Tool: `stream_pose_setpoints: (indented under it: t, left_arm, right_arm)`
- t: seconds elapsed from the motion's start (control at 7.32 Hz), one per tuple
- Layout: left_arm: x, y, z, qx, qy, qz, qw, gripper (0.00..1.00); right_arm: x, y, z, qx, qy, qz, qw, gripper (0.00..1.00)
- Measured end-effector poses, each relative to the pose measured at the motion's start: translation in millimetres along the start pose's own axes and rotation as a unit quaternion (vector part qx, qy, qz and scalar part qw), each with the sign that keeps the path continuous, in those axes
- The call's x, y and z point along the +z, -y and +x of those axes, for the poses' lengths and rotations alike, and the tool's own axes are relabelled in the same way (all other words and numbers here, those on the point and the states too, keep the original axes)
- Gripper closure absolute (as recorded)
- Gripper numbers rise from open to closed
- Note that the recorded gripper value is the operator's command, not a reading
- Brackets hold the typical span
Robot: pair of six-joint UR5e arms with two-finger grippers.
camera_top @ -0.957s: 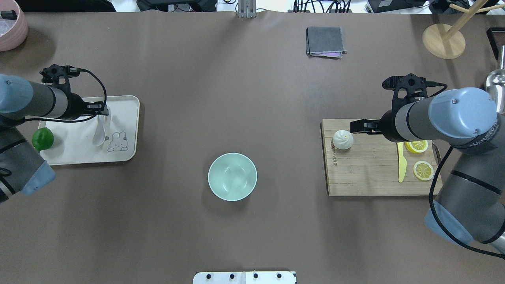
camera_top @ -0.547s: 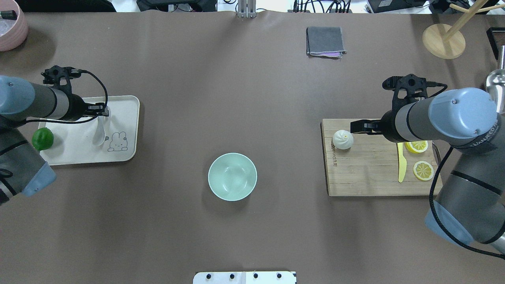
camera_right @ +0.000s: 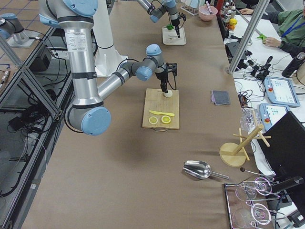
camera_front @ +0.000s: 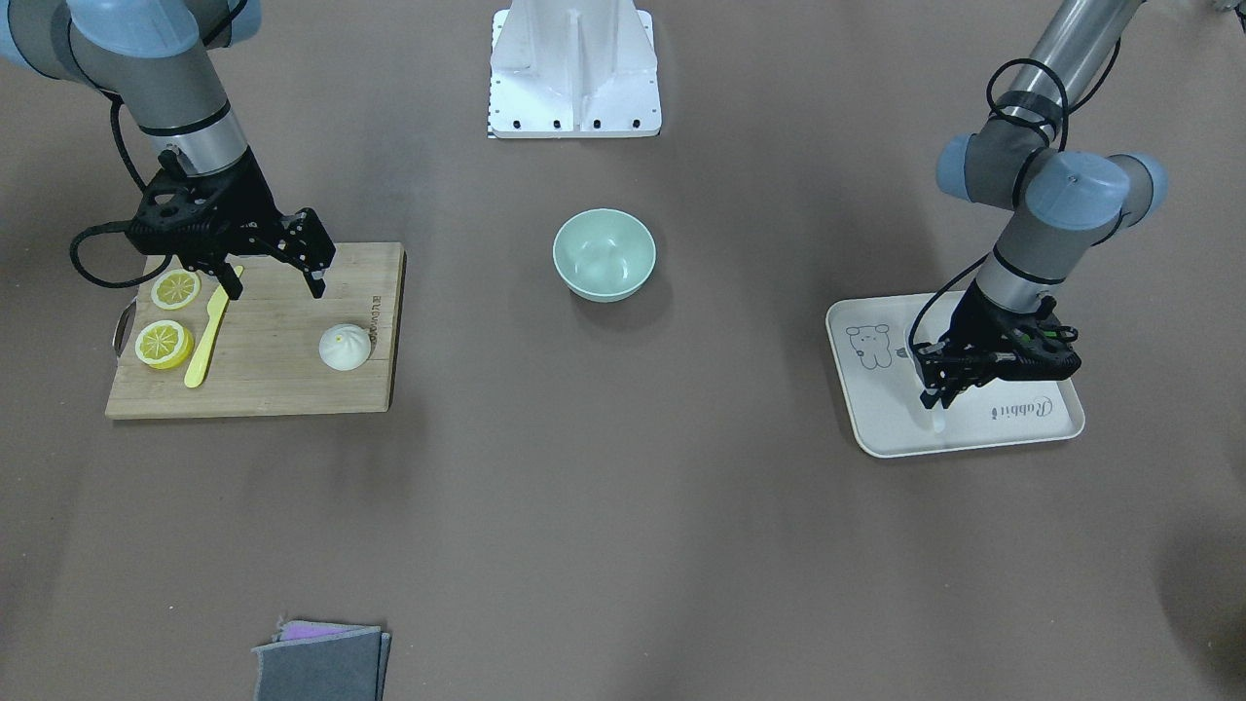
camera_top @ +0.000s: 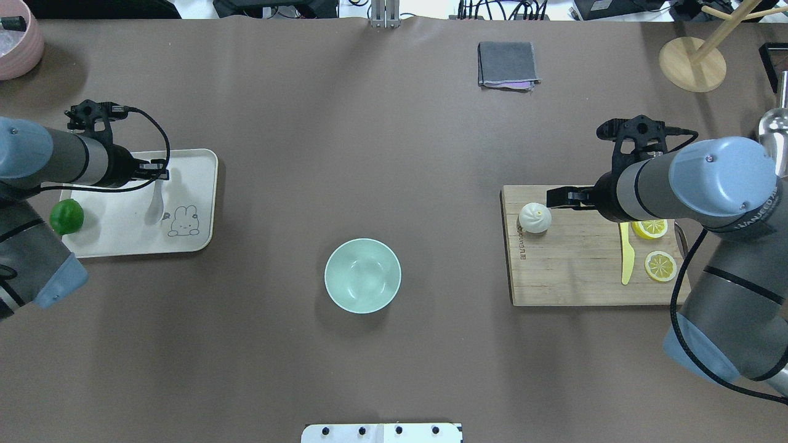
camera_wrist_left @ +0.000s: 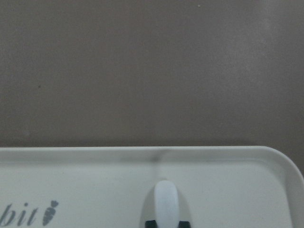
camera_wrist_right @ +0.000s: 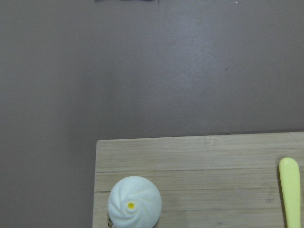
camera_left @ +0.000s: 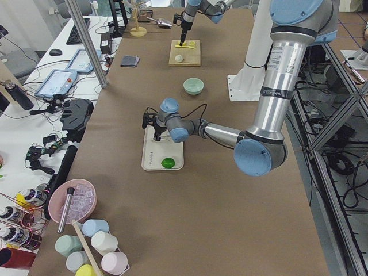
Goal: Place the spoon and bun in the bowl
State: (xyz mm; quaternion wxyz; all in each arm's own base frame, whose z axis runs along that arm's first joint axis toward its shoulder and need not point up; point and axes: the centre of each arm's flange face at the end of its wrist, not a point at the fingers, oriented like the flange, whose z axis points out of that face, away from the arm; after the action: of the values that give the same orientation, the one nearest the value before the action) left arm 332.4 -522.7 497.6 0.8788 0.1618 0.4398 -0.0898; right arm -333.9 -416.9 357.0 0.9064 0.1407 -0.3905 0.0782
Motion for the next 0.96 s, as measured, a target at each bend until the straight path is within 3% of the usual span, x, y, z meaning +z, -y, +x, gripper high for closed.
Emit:
stream_pose_setpoints:
  t: [0.27, 0.55, 0.96]
  left_arm:
    - [-41.6, 6.8, 43.6, 0.001, -0.019, 0.007, 0.9998, 1.00]
    - [-84.8, 2.4, 106.3, -0.032, -0.026, -0.002, 0.9991, 1.00]
    - [-80.8, -59.7, 253.5, -0.084, -0.048, -0.017, 0.9952, 1.00]
  right_arm:
    - [-0.6, 0.0, -0.3, 0.000, 0.001, 0.000, 1.0000, 0.01]
    - [-0.6, -0.5, -0.7, 0.000, 0.001, 0.000, 1.0000, 0.01]
    - [-0.3, -1.7, -2.1, 0.000, 0.002, -0.001, 1.0000, 0.01]
